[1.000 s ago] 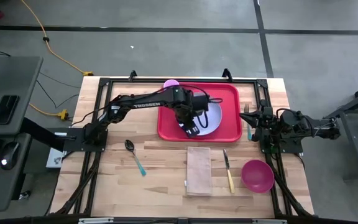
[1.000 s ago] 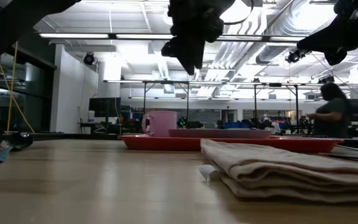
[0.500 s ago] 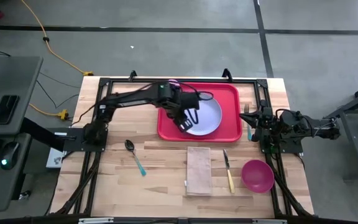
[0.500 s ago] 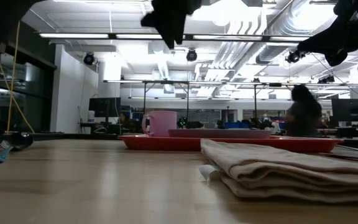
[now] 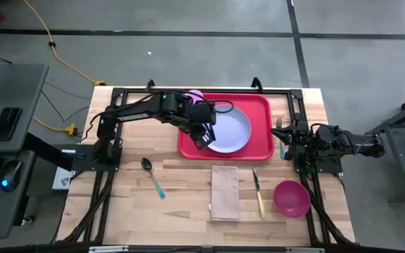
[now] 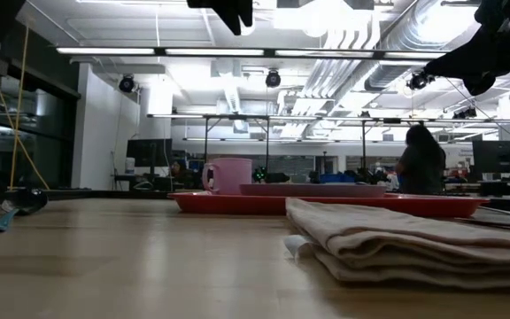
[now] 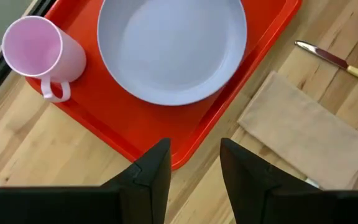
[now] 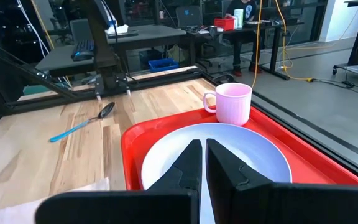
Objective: Set up tray
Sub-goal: Put the red bowl on the blue plate on the red serving tray
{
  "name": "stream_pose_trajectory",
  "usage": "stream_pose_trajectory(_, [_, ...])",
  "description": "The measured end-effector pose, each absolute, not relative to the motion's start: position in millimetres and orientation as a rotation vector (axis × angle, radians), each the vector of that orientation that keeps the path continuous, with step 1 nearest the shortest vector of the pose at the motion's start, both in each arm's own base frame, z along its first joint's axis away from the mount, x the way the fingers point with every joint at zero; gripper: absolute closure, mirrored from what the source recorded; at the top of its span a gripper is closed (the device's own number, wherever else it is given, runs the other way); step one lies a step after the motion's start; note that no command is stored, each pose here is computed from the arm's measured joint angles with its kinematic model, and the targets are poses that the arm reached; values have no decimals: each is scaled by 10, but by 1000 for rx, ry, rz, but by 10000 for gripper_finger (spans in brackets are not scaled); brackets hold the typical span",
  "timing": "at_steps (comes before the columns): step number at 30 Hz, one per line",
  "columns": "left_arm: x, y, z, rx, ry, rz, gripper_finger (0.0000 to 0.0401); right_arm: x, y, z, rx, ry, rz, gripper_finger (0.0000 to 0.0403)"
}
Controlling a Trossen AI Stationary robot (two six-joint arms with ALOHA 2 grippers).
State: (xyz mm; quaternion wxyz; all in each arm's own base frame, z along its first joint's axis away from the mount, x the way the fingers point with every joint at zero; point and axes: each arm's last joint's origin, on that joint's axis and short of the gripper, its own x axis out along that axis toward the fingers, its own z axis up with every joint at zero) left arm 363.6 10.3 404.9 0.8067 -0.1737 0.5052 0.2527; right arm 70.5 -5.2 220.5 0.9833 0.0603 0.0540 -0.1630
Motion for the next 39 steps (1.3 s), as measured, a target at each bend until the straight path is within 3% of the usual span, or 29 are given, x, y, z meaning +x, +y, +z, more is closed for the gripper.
stream_pose_trajectory(13, [3471,94,4227,-370,1023,547,235,705,-52,2205,121,109,-328,402])
stream_pose_trajectory(39, [2429,95,5013,-367,754,483,235,704,-52,2205,122,108,-328,402])
